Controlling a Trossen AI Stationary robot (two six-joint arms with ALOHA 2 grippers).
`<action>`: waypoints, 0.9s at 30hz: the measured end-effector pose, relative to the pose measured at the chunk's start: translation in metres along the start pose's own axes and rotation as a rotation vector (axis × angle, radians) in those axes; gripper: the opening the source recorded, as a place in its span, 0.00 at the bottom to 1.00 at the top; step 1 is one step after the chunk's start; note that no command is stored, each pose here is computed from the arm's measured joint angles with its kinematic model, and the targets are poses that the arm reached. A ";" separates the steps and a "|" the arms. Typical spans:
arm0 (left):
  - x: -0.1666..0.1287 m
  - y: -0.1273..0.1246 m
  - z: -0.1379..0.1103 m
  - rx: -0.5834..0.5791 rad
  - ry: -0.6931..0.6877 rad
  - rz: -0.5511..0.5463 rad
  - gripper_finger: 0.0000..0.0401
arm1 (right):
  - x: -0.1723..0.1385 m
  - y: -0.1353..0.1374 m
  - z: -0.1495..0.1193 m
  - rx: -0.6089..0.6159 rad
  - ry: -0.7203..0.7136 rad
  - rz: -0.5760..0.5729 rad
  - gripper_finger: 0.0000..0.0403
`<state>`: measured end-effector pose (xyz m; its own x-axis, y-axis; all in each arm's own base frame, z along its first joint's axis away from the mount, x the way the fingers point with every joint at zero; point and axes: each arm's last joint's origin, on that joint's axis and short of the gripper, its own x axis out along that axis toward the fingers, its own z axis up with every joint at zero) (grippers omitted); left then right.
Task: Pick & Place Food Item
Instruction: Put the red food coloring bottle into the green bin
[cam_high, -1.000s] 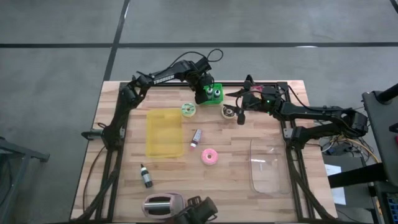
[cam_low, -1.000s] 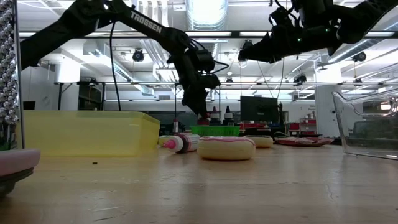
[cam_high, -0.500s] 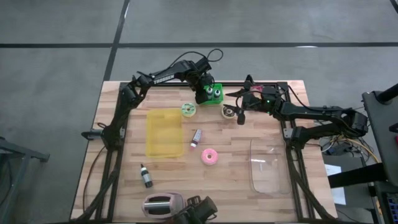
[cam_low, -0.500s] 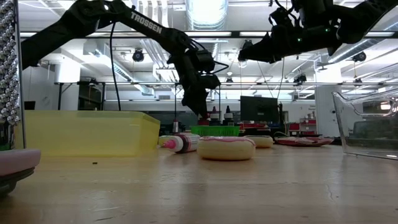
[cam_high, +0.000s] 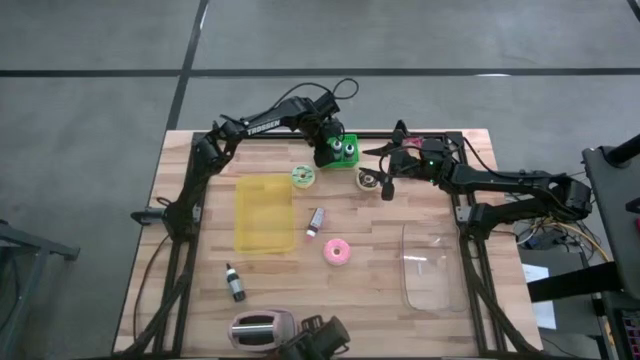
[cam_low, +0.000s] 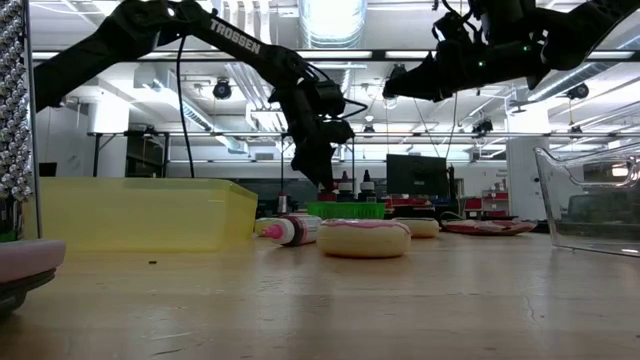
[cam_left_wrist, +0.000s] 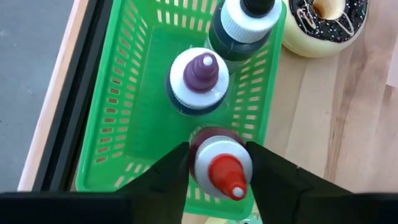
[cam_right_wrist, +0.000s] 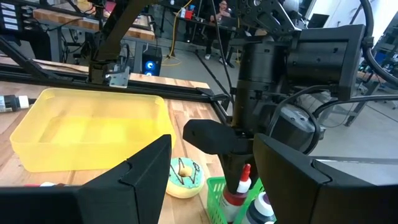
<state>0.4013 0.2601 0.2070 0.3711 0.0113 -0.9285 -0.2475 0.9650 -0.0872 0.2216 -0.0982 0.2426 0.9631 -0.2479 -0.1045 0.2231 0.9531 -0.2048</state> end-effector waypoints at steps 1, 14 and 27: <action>-0.001 0.000 0.000 0.001 -0.001 -0.002 0.41 | 0.000 0.000 0.000 0.000 0.000 0.000 0.56; -0.011 -0.003 0.004 0.008 -0.030 0.003 0.43 | 0.000 0.000 0.000 0.007 0.001 0.001 0.56; -0.015 -0.001 0.008 0.021 -0.072 0.044 0.43 | 0.000 0.001 -0.002 0.010 0.019 0.005 0.56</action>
<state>0.4033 0.2609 0.2241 0.4237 0.0723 -0.9029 -0.2465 0.9684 -0.0381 0.2215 -0.0980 0.2406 0.9613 -0.2462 -0.1236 0.2198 0.9559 -0.1948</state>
